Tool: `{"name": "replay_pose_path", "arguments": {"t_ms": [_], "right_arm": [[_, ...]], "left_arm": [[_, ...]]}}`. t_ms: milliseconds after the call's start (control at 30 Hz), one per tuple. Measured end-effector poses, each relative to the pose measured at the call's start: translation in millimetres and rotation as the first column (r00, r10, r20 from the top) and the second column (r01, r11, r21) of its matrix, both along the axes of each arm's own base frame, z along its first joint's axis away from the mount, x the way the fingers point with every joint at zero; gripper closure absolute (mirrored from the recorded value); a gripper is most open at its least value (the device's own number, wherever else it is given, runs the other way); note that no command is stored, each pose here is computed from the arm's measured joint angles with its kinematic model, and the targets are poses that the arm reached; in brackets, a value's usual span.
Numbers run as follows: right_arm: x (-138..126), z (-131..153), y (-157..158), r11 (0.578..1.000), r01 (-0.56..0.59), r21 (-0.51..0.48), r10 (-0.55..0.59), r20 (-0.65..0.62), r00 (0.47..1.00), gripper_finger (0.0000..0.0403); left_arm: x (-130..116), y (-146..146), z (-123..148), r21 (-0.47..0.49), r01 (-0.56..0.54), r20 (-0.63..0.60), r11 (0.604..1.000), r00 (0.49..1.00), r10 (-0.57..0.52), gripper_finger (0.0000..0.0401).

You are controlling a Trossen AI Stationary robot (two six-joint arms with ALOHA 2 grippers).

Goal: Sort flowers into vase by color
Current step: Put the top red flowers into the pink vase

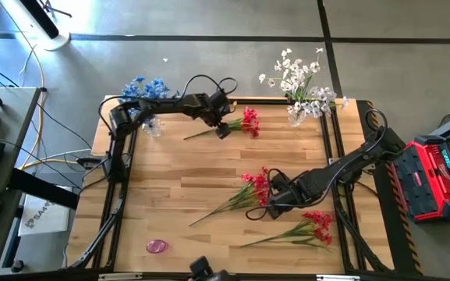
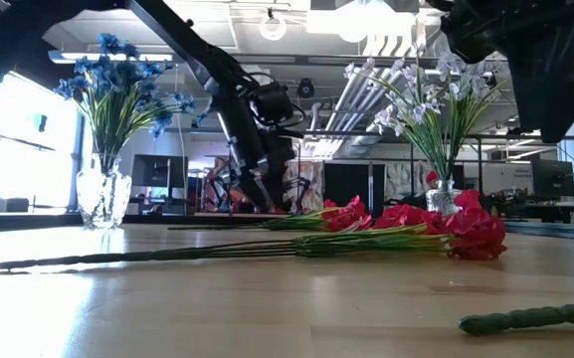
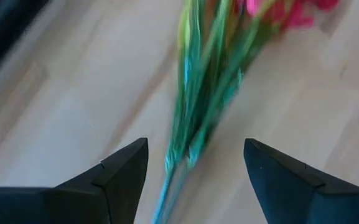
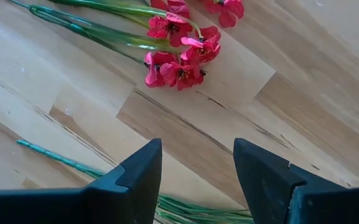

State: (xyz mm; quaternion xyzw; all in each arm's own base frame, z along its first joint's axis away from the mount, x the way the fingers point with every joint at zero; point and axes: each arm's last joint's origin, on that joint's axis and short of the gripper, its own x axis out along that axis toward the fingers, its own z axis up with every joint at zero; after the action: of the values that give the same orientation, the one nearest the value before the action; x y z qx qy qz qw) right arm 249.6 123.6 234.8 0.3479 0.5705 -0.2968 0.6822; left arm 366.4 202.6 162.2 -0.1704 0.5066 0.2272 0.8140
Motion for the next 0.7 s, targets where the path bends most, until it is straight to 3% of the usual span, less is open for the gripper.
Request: {"name": "replay_pose_path", "arguments": {"t_ms": [200, 467, 700], "right_arm": [[0, 0, -1, 1.000, 0.003, 0.012, -0.003, -0.006, 1.000, 0.0215], [0, 0, 0, 1.000, 0.003, 0.027, -0.003, -0.013, 1.000, 0.0215], [0, 0, 0, 1.000, 0.003, 0.018, -0.003, -0.008, 1.000, 0.0215]], "left_arm": [[19, 10, -2, -0.018, 0.003, -0.043, 1.000, 0.999, -0.004, 0.0173], [25, 17, -24, -0.083, 0.061, -0.218, 0.995, 0.973, -0.078, 0.0206], [25, 17, -28, -0.062, 0.079, -0.260, 0.995, 0.961, -0.093, 0.0285]]}}
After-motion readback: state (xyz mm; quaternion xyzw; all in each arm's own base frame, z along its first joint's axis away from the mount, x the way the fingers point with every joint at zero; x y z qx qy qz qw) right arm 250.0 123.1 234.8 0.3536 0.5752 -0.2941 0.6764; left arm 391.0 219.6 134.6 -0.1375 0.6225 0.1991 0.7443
